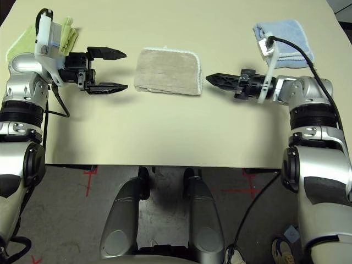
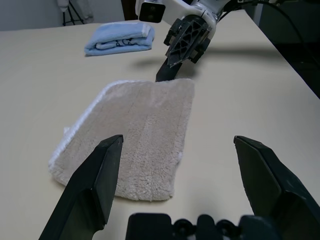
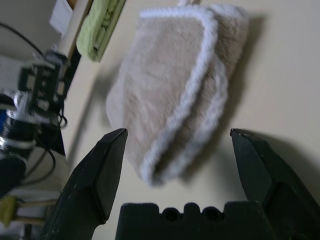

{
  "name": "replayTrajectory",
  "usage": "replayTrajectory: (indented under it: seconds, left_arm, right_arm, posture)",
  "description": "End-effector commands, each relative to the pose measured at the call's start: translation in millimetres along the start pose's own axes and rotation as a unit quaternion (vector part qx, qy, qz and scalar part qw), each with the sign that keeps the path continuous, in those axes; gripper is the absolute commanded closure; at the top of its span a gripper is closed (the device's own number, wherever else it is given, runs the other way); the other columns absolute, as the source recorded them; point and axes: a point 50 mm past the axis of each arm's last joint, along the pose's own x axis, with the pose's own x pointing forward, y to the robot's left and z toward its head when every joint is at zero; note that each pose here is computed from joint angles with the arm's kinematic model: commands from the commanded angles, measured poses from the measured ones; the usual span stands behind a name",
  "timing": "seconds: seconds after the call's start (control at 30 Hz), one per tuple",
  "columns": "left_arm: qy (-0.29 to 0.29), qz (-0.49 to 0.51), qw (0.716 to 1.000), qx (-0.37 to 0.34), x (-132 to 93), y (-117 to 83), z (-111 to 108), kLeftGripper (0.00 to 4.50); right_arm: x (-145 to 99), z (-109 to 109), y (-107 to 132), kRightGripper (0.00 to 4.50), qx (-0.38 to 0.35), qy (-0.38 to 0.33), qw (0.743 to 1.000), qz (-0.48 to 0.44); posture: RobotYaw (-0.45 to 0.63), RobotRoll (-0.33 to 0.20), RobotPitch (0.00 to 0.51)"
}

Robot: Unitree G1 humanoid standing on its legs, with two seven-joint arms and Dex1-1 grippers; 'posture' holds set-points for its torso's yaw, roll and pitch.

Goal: Fold the towel and set it aside.

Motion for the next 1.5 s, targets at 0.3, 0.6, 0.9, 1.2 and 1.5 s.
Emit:
replayTrajectory:
  seconds: [0.3, 0.6, 0.9, 1.2, 1.5]
  left_arm:
    - [-0.002, -0.019, 1.0, 0.005, 0, -5, 7, 0.01]
    - [0.001, -0.022, 1.0, 0.003, 1, -5, 7, 0.0]
    - [0.002, -0.028, 1.0, 0.002, 4, -5, 7, 0.0]
    - [0.004, -0.031, 1.0, -0.001, 5, -7, 6, 0.0]
    - [-0.002, -0.018, 1.0, -0.016, 3, -7, 1, 0.0]
  right_arm:
    - [40, -18, -4, 0.03, 0.062, 0.037, 0.997, -0.036]
    - [39, -17, -2, 0.62, 0.06, 0.036, 0.997, -0.03]
    - [37, -17, 0, 3.79, 0.065, 0.033, 0.997, -0.022]
    - [32, 1, 9, 4.47, 0.049, -0.02, 0.999, 0.005]
    - [9, 45, 14, 4.47, -0.049, -0.187, 0.981, 0.005]
  posture:
    - [0.05, 0.0, 0.378]
    - [0.04, 0.0, 0.372]
    - [0.04, 0.0, 0.368]
    - [0.03, 0.0, 0.36]
    - [0.01, 0.0, 0.348]
